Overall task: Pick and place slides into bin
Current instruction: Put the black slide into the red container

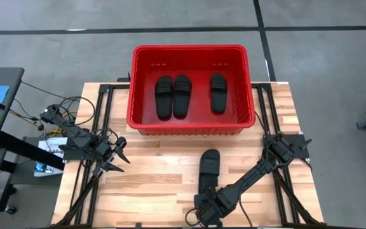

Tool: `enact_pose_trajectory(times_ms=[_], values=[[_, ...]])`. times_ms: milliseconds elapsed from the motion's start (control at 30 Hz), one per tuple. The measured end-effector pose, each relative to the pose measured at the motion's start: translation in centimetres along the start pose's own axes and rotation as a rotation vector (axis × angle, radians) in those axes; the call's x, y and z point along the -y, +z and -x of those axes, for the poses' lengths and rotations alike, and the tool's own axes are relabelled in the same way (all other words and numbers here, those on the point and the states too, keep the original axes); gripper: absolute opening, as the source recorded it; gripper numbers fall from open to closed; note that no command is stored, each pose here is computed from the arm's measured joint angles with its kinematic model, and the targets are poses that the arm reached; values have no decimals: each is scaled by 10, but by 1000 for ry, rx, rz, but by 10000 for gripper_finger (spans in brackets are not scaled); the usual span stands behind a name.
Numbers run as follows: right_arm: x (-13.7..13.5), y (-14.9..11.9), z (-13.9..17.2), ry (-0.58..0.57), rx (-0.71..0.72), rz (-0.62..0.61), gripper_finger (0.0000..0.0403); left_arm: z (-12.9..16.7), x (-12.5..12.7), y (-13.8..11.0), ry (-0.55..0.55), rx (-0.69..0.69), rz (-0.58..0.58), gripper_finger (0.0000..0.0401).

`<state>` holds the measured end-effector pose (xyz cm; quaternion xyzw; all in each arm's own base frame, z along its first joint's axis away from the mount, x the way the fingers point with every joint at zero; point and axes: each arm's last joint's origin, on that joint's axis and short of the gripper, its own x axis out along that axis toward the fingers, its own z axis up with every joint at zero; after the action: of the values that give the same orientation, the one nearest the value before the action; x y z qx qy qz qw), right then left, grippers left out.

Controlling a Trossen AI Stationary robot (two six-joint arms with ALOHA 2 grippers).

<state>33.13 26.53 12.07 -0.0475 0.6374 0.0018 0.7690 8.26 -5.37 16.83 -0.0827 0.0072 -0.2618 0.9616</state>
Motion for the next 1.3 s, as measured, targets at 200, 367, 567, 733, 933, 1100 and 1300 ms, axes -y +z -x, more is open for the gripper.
enact_pose_trajectory(times_ms=[200, 367, 567, 733, 933, 1100, 1300], values=[[-1, -2, -3, -45, 15, -88, 44, 0, 0, 0, 0, 0, 0, 178], [1, 3, 6, -12, 15, -103, 13, 0, 0, 0, 0, 0, 0, 178], [1, 9, 26, 25, 30, -135, 4, 0, 0, 0, 0, 0, 0, 178], [2, 13, 49, 82, 58, -153, 2, 0, 0, 0, 0, 1, 0, 178], [1, 17, 72, 121, 82, -156, 1, 0, 0, 0, 0, 1, 0, 178], [1, 23, 94, 131, 95, -146, 1, 0, 0, 0, 0, 1, 0, 178], [2, 31, 127, 139, 114, -116, 1, 0, 0, 0, 0, 1, 0, 178]])
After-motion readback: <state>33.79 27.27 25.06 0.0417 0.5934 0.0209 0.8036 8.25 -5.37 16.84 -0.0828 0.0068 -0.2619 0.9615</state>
